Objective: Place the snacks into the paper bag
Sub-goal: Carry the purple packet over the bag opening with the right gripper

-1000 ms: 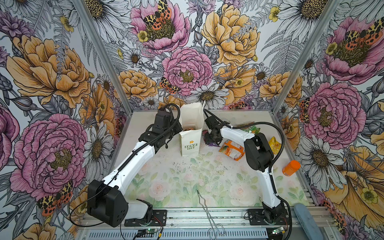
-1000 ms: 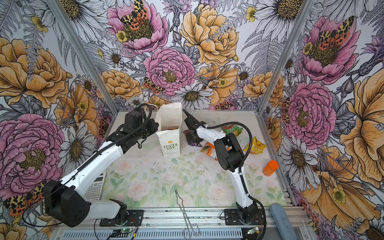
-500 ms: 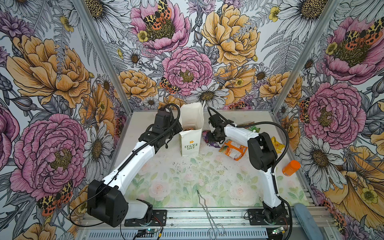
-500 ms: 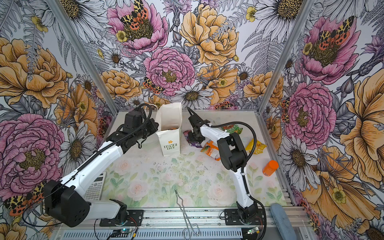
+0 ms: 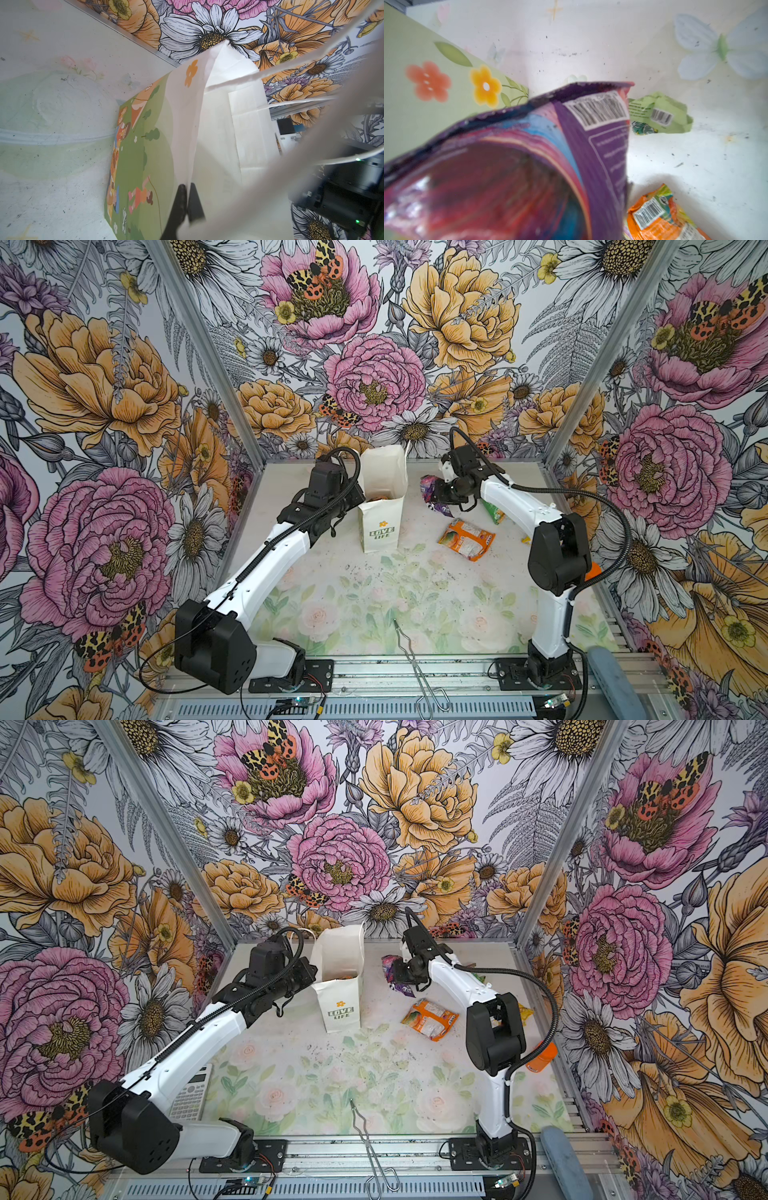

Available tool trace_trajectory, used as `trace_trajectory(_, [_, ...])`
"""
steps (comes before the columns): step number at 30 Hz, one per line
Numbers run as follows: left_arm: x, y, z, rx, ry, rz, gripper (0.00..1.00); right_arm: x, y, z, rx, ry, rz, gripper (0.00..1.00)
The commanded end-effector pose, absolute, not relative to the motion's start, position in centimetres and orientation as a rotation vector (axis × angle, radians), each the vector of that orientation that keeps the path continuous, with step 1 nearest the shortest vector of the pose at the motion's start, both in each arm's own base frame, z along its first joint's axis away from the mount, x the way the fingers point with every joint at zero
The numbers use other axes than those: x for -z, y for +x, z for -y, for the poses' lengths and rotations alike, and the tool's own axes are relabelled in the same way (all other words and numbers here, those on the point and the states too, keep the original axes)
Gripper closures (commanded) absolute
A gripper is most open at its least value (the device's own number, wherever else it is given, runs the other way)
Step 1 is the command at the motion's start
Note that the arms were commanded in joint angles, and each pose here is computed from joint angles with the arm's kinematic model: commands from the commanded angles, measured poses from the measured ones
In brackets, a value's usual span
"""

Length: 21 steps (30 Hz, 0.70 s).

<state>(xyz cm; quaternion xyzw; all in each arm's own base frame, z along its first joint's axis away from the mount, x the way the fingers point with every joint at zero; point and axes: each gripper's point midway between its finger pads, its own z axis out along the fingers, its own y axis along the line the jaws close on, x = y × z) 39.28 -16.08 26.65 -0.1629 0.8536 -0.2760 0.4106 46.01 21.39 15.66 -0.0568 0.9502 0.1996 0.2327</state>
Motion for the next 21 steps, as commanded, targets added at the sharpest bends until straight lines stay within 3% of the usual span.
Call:
trace_trajectory(1, [-27.7,39.2,15.8,0.728,-0.424,-2.111,1.0,-23.0,46.1,-22.3,-0.638,-0.182,-2.44,1.0])
trace_trajectory(13, [-28.0,38.9,15.7,0.729,-0.428,-2.097,1.0,-38.9,44.2,-21.9,-0.716,-0.221,-2.08,1.0])
trace_trajectory(21, [-28.0,38.9,15.9,0.731,-0.431,-2.097,1.0,-46.6,41.3,-25.5,-0.818,-0.312,-1.861,1.0])
